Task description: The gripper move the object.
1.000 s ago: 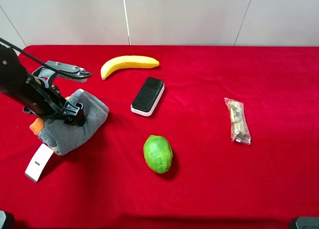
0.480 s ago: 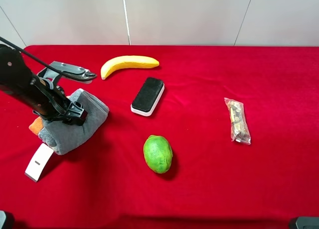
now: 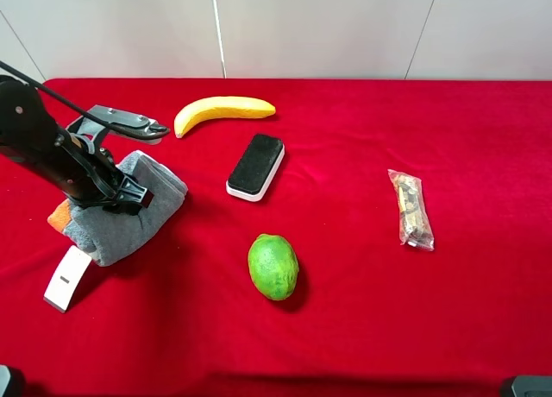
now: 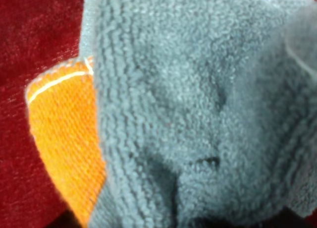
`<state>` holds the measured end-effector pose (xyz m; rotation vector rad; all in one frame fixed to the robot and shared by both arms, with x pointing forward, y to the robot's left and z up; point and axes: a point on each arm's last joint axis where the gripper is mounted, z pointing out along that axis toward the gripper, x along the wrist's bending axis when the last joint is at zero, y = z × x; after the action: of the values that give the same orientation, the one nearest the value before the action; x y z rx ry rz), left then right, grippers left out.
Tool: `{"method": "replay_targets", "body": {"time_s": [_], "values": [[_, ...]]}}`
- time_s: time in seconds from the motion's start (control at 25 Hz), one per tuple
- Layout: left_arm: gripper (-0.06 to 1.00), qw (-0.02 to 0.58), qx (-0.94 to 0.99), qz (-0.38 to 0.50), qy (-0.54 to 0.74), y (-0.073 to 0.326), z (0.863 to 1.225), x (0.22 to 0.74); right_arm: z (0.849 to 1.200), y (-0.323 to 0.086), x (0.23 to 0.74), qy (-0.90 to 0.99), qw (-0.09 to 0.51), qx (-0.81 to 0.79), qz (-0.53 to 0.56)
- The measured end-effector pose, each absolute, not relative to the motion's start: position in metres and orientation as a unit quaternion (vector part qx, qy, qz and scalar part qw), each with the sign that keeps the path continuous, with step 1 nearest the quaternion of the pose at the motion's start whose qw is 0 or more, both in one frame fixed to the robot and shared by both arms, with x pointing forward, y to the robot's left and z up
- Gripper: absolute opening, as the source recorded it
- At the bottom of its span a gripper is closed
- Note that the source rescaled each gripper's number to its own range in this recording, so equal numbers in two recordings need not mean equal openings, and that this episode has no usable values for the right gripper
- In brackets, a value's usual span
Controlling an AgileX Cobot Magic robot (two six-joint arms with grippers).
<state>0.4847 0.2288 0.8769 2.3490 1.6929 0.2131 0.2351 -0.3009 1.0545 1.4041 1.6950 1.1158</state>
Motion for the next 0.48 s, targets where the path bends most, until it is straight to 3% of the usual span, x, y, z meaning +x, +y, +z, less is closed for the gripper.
{"method": "replay_targets", "body": {"time_s": [0.48], "values": [[0.07, 0.120, 0.802, 0.071, 0.582, 0.2290, 0.8821, 0.4832, 1.0544, -0.3010, 0.2351, 0.648, 0.330, 0.537, 0.426]]}}
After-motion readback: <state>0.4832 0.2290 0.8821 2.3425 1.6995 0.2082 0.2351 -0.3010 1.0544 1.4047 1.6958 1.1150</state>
